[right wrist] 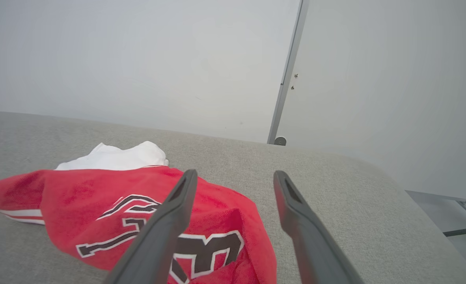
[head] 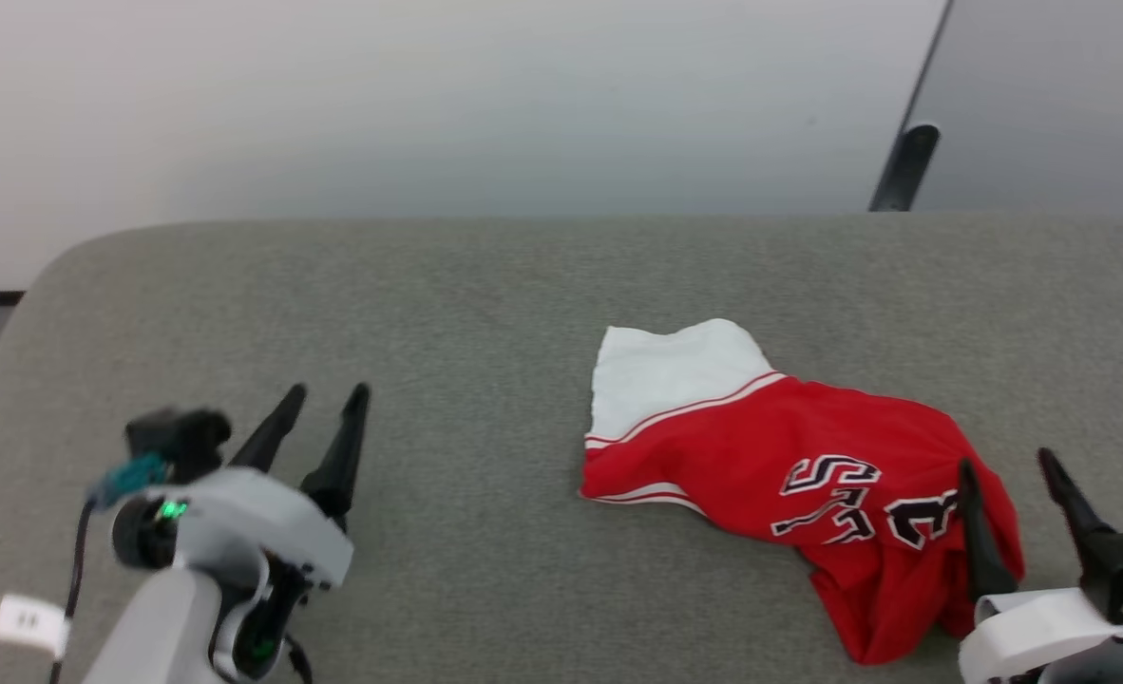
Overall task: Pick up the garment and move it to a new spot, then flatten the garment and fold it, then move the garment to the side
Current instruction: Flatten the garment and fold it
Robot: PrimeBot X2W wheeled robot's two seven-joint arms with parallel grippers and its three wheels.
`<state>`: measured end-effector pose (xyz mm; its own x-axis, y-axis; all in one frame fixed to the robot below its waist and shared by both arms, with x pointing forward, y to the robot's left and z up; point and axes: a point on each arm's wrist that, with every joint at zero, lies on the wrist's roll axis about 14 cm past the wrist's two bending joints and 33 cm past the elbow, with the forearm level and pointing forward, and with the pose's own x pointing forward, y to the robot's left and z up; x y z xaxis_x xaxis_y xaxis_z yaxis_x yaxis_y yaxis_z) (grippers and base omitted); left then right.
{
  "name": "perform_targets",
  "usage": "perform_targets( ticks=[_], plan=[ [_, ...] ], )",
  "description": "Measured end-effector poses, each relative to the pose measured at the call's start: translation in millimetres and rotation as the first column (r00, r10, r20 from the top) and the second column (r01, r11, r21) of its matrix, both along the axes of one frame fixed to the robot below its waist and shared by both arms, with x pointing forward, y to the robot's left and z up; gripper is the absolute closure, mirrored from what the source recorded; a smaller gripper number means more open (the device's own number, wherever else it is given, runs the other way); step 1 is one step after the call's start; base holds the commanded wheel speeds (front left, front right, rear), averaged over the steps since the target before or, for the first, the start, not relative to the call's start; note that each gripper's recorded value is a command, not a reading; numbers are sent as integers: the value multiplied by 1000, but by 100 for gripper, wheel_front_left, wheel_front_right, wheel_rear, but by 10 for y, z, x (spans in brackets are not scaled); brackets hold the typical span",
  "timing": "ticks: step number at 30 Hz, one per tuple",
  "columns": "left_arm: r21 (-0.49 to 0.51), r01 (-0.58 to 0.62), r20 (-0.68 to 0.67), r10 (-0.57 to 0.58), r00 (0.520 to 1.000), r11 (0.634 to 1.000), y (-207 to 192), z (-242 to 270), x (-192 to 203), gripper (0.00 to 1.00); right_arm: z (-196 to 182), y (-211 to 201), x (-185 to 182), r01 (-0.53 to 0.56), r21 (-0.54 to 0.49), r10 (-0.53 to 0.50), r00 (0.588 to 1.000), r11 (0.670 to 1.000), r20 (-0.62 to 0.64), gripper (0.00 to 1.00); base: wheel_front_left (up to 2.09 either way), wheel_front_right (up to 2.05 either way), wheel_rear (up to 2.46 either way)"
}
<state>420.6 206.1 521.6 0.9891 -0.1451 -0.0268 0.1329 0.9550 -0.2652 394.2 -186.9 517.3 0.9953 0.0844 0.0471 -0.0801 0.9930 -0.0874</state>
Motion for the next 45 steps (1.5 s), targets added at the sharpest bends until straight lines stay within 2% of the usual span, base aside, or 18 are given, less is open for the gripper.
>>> perform_targets(
  ticks=[6, 10, 14, 21, 26, 30, 38, 45],
  plan=[
    [-1, 193, -121, -191, 974, 981, -490, 96, 265, 0, -95, -79, -96, 30, 6, -30, 999, 1000, -19, 0, 0, 0, 0],
    [-17, 307, -245, -302, 921, 952, -828, 73, 403, 0, -88, -148, -101, 54, 11, -54, 998, 998, -15, 0, 0, 0, 0],
    [-31, 372, -380, -355, 854, 928, -1042, -6, 538, 0, -102, -162, -95, 64, 21, -63, 998, 998, -18, 0, 0, 0, 0],
    [-13, 456, -596, -373, 711, 890, -1262, -245, 747, 0, -225, -291, -103, 108, 37, -106, 993, 993, -50, 0, 0, 0, 0],
    [-31, 463, -710, -345, 614, 886, -1354, -521, 864, 0, -316, -424, -108, 150, 46, -147, 987, 988, -70, 0, 0, 0, 0],
    [-39, 494, -758, -348, 552, 869, -1465, -709, 946, 0, -403, -515, -110, 178, 47, -174, 981, 983, -91, 0, 0, 0, 0],
    [-70, 495, -859, -305, 412, 866, -1589, -1177, 995, 0, -584, -673, -149, 231, 51, -222, 965, 972, -139, 0, 0, 0, 0],
    [-75, 503, -889, -286, 357, 861, -1677, -1364, 1049, 0, -668, -776, -161, 266, 57, -254, 954, 962, -162, 0, 0, 0, 0]
  ],
)
